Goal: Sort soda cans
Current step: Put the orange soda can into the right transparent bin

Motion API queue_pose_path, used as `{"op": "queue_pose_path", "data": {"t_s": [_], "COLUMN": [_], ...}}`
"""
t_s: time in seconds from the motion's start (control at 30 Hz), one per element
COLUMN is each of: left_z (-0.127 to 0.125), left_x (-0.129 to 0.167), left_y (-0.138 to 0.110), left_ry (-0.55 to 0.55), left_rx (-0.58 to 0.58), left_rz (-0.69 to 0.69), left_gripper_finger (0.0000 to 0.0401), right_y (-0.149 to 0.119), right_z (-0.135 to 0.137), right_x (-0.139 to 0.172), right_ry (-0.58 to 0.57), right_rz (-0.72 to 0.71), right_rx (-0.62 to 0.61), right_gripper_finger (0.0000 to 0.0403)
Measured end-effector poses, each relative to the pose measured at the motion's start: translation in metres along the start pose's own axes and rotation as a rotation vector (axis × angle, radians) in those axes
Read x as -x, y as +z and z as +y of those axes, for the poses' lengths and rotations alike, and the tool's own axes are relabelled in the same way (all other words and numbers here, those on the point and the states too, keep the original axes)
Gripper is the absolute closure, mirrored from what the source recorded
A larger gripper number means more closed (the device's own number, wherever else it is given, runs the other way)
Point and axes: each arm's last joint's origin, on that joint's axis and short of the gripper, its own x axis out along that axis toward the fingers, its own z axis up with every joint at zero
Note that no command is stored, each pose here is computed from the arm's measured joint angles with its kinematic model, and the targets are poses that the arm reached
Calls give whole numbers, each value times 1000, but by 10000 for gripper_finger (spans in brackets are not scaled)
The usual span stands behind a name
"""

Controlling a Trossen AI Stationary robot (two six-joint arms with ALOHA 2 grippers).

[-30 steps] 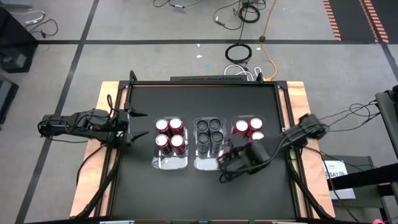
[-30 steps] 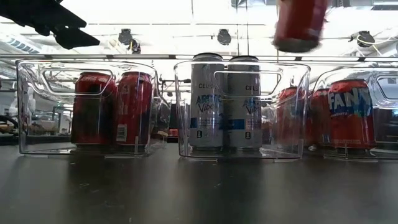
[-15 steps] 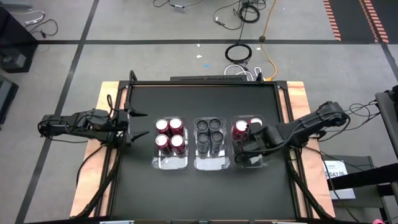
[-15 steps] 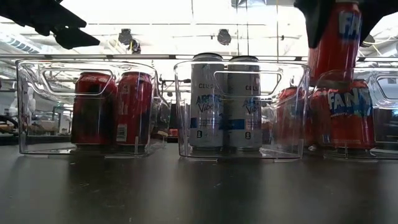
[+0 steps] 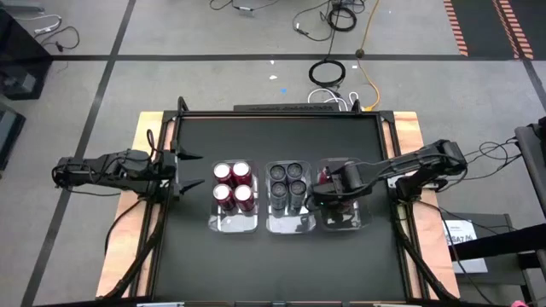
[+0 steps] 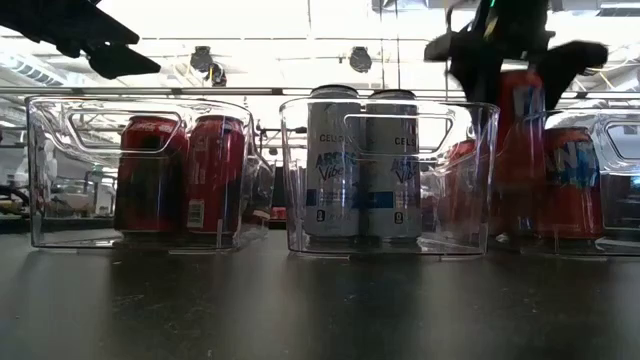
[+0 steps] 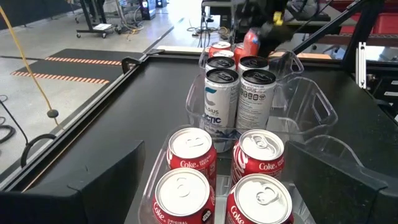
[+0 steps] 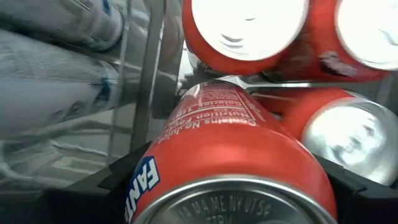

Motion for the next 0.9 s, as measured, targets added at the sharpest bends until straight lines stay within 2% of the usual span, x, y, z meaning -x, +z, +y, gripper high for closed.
{"op": "queue_pose_path", "data": {"t_s": [0.17,0.43,0.9], "left_z": [0,0,0], "left_x": [0,0,0], "left_y": [0,0,0], "left_ry": [0,1,1], "left_rx": [0,0,0], "left_rz": [0,0,0], "left_gripper_finger": [10,10,10], "right_y": [4,7,9], "right_z": [1,-5,-4], "right_x": [-26,-52,-53], "right_ry": [35,21,44], "right_rz": [30,36,20], "right_rx": [-4,-34,-40], "right_gripper_finger": [108,107,57]}}
